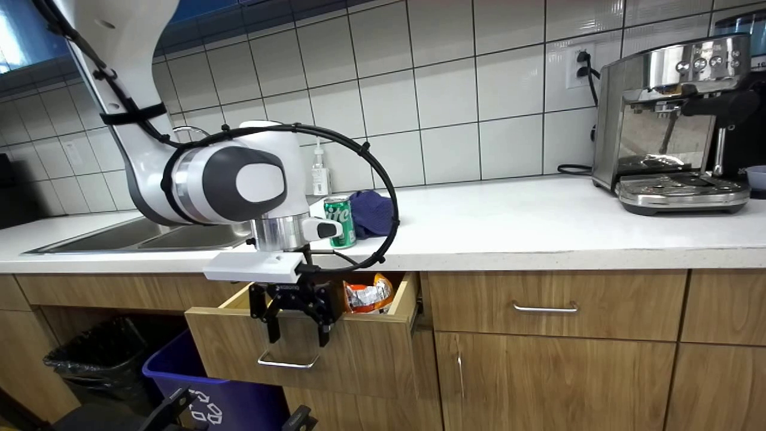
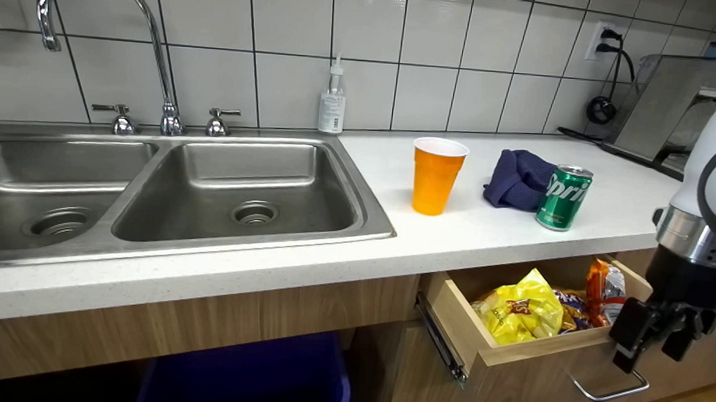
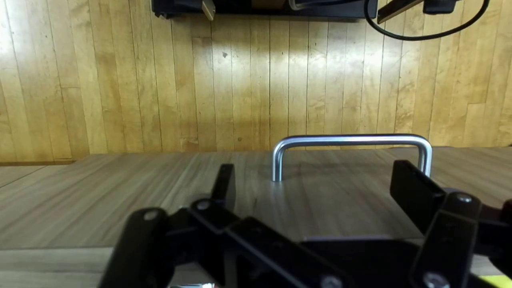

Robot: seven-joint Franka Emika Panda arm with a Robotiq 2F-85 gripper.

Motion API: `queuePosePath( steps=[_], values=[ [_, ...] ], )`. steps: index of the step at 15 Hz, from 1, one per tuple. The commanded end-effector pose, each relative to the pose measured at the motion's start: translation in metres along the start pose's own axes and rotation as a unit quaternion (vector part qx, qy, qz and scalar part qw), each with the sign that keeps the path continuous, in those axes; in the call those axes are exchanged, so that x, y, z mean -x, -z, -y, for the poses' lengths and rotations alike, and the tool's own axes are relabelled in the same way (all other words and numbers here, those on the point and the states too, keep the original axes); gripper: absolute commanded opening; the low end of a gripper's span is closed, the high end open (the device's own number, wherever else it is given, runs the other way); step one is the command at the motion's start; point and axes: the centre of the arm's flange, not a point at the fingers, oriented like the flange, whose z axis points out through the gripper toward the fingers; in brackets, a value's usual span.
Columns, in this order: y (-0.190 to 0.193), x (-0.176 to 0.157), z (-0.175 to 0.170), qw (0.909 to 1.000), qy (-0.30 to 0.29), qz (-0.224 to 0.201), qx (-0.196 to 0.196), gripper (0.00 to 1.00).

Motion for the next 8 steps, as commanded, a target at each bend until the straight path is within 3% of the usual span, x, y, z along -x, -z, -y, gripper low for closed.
queuePosePath(
  steps=[1,8],
  values=[
    [0.002,0.036,0.005,0.9994,0.008,-0.033,-0.006,1.0],
    [0.007,0.025,0.001,0.9981,0.013,-0.061,0.002,1.0]
  ],
)
